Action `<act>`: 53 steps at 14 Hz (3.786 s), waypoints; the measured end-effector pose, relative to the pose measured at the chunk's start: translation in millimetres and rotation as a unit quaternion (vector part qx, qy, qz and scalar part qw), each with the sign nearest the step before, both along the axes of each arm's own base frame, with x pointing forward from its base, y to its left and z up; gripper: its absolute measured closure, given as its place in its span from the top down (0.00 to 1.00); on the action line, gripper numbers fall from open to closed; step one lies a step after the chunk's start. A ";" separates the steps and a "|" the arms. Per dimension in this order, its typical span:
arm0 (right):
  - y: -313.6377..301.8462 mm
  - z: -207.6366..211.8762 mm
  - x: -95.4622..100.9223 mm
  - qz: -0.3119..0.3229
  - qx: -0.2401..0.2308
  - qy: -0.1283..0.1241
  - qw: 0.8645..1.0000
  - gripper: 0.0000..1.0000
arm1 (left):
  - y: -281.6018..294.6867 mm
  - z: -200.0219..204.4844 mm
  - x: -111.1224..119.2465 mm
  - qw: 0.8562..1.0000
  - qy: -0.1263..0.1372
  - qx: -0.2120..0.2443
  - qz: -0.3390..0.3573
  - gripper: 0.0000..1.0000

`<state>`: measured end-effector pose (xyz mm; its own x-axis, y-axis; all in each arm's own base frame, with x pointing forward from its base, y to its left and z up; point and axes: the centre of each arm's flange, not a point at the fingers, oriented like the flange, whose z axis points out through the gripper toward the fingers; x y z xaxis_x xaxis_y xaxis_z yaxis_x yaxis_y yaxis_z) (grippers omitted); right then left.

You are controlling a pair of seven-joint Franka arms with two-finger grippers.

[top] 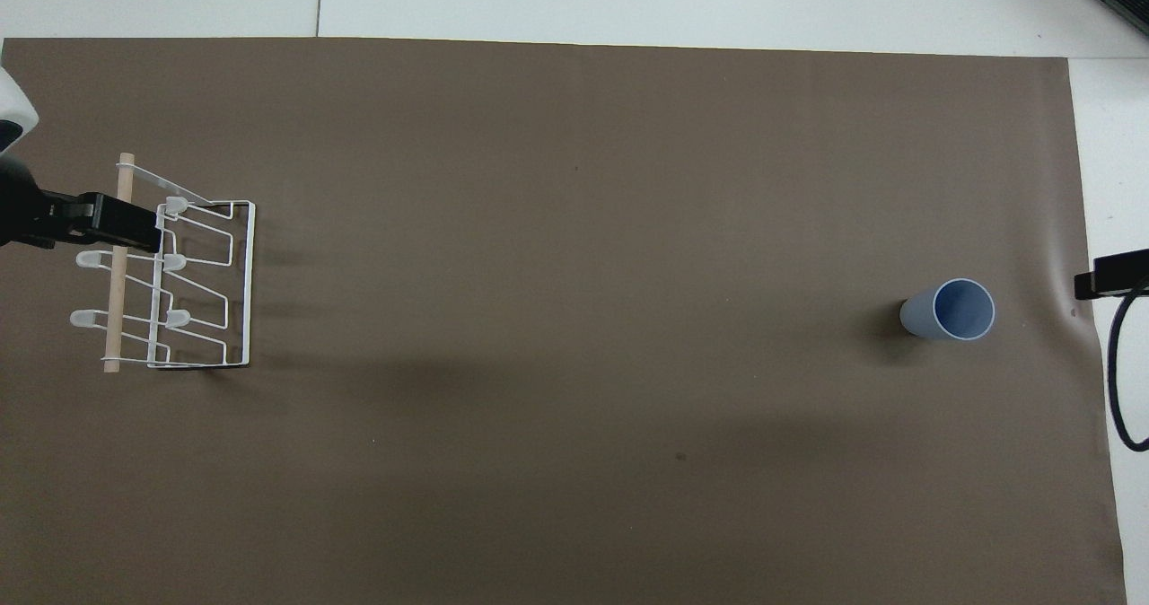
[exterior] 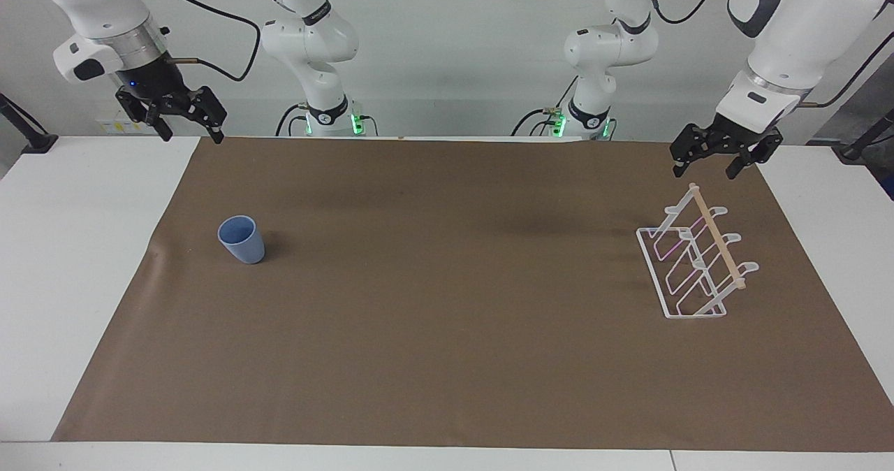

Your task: Hang cup on cup holder

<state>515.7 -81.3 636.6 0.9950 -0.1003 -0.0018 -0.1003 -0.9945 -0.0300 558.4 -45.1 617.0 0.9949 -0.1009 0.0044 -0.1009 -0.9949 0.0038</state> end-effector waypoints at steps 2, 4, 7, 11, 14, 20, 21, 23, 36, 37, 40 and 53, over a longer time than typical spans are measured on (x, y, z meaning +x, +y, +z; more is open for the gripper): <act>0.0 0.0 0.0 0.000 0.000 0.000 1.000 1.00 | 0.0 0.0 0.0 1.000 0.000 0.000 0.000 1.00; 0.0 0.0 0.0 0.000 0.000 0.000 1.000 1.00 | 0.0 0.0 0.0 1.000 0.000 0.000 0.000 1.00; 0.0 0.0 0.0 0.000 0.000 0.000 1.000 1.00 | 0.0 0.0 0.0 1.000 0.000 0.000 0.000 1.00; 0.0 0.0 0.0 0.000 0.000 0.000 1.000 1.00 | 0.0 0.0 0.0 1.000 0.000 0.000 0.000 1.00; 0.0 0.0 0.0 0.001 0.000 0.000 1.000 1.00 | 0.0 0.0 0.0 1.000 0.000 0.000 0.000 1.00; 0.2 0.0 0.0 0.006 0.000 0.000 1.000 1.00 | 0.0 0.0 0.0 1.000 0.000 0.000 0.000 1.00; 0.2 0.0 0.0 0.010 0.000 0.000 1.000 1.00 | 0.0 0.0 0.0 1.000 0.000 0.000 0.000 1.00; 0.3 0.0 0.0 0.016 0.000 0.000 1.000 1.00 | 0.0 0.0 0.0 1.000 0.000 0.000 0.000 1.00; 9.2 -1.3 1.3 0.028 0.000 0.001 1.000 1.00 | 0.0 0.0 0.0 1.000 0.000 0.000 0.000 1.00; 9.2 -2.5 1.2 0.035 0.000 0.002 0.999 1.00 | 0.0 0.0 0.0 1.000 0.000 0.000 0.000 1.00; 9.2 -21.9 0.6 0.046 0.000 -0.008 0.999 1.00 | 0.0 0.0 0.0 1.000 0.000 0.000 0.000 1.00; 45.1 -208.1 -3.2 0.072 -0.012 -0.049 0.996 1.00 | 0.0 0.0 0.0 1.000 0.000 0.000 0.000 1.00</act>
<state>512.5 -36.3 428.5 0.9942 0.0456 0.0975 0.0467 -0.9989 -0.0094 558.4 -45.1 617.0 0.9949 -0.1009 0.0044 -0.1009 -0.9949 0.0038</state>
